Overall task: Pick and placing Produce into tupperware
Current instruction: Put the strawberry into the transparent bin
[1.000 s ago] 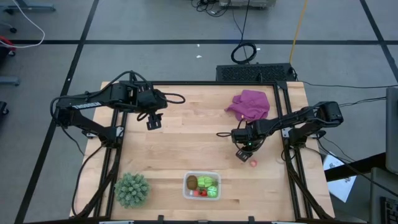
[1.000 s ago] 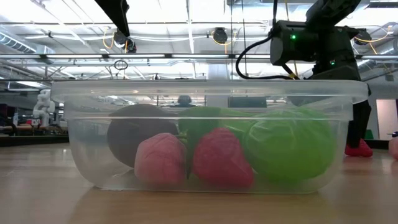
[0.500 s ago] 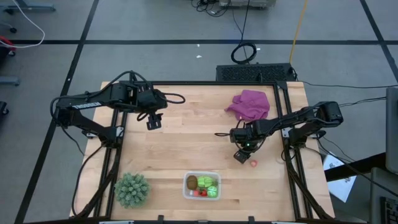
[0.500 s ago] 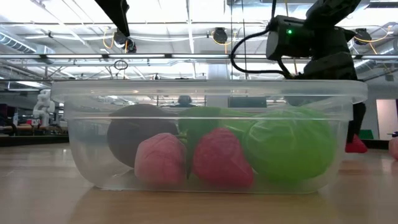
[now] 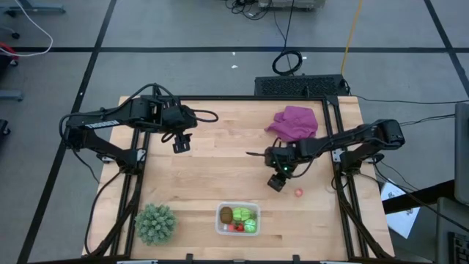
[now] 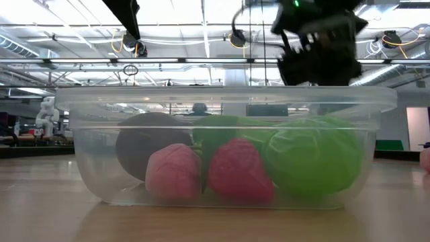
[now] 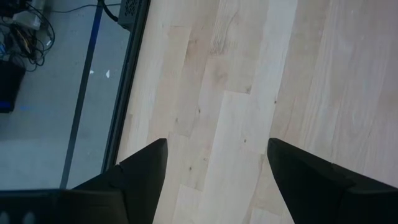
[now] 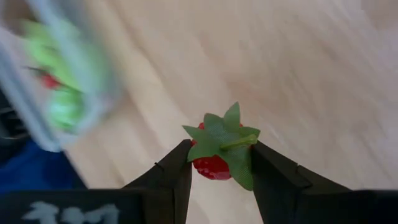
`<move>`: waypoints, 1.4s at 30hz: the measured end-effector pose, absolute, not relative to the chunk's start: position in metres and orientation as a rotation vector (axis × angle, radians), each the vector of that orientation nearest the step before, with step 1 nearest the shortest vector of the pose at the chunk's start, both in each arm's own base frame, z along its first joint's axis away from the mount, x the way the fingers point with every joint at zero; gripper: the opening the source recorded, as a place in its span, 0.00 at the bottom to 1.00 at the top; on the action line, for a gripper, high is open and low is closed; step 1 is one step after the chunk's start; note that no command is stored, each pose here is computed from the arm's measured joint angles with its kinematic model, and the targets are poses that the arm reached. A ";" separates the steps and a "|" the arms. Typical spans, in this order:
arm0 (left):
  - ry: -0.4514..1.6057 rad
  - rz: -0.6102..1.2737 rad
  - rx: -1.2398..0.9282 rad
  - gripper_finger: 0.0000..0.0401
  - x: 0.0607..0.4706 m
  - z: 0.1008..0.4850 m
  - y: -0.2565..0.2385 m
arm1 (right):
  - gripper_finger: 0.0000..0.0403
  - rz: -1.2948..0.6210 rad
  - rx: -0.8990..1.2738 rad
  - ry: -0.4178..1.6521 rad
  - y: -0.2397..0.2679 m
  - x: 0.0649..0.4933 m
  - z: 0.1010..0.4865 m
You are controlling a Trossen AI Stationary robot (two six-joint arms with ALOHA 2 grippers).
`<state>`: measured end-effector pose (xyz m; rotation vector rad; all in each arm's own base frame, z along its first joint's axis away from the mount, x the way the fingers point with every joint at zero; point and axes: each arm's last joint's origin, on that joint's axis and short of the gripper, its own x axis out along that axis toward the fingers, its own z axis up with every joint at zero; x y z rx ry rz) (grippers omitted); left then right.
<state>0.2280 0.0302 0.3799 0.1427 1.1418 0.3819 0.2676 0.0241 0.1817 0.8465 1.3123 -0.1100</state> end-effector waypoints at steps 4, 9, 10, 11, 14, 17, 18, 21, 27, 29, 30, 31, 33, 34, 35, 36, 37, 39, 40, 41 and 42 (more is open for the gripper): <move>1.143 0.380 0.147 0.70 0.228 0.380 0.030 | 0.32 -0.021 0.807 1.205 0.032 0.286 0.211; 1.147 0.371 0.162 0.70 0.228 0.380 0.030 | 0.32 0.126 0.735 1.017 0.056 0.308 0.254; 1.147 0.370 0.163 0.70 0.228 0.380 0.030 | 0.32 0.148 0.710 0.977 0.063 0.311 0.262; 1.147 0.370 0.164 0.70 0.228 0.380 0.030 | 0.32 0.178 0.687 0.944 0.070 0.312 0.269; 1.148 0.370 0.172 0.70 0.228 0.380 0.030 | 0.32 0.235 0.625 0.876 0.090 0.318 0.284; 1.148 0.388 0.187 0.70 0.228 0.380 0.031 | 0.32 0.262 0.565 0.867 0.108 0.327 0.288; 1.148 0.391 0.188 0.70 0.228 0.380 0.031 | 0.32 0.273 0.556 0.867 0.112 0.330 0.289; 1.148 0.396 0.189 0.70 0.228 0.380 0.031 | 0.32 0.284 0.518 0.913 0.124 0.345 0.286; 1.146 0.400 0.184 0.70 0.228 0.380 0.031 | 0.32 0.225 0.414 1.165 0.135 0.373 0.279; 1.147 0.400 0.184 0.70 0.228 0.380 0.031 | 0.32 0.216 0.382 1.223 0.137 0.381 0.274; 1.146 0.400 0.184 0.70 0.228 0.380 0.031 | 0.32 0.212 0.368 1.242 0.138 0.384 0.271; 1.146 0.400 0.184 0.70 0.228 0.380 0.031 | 0.32 0.206 0.359 1.265 0.139 0.386 0.267; 1.147 0.399 0.185 0.70 0.228 0.380 0.031 | 0.32 0.200 0.349 1.290 0.140 0.391 0.258; 1.148 0.396 0.189 0.70 0.228 0.380 0.031 | 0.32 0.197 0.348 1.300 0.141 0.392 0.254; 1.149 0.395 0.192 0.70 0.228 0.380 0.031 | 0.32 0.192 0.346 1.312 0.141 0.393 0.249; 1.149 0.394 0.194 0.70 0.228 0.380 0.031 | 0.32 0.187 0.345 1.324 0.142 0.395 0.245; 1.149 0.393 0.196 0.70 0.228 0.380 0.031 | 0.32 0.183 0.343 1.336 0.142 0.395 0.241; 1.151 0.390 0.201 0.70 0.228 0.380 0.031 | 0.32 0.169 0.339 1.371 0.142 0.396 0.233; 1.151 0.390 0.201 0.70 0.228 0.380 0.031 | 0.32 0.162 0.337 1.383 0.142 0.397 0.228; 1.151 0.390 0.202 0.70 0.228 0.380 0.031 | 0.32 0.158 0.335 1.394 0.142 0.397 0.226; 1.150 0.390 0.201 0.70 0.228 0.380 0.031 | 0.32 0.152 0.331 1.410 0.142 0.396 0.224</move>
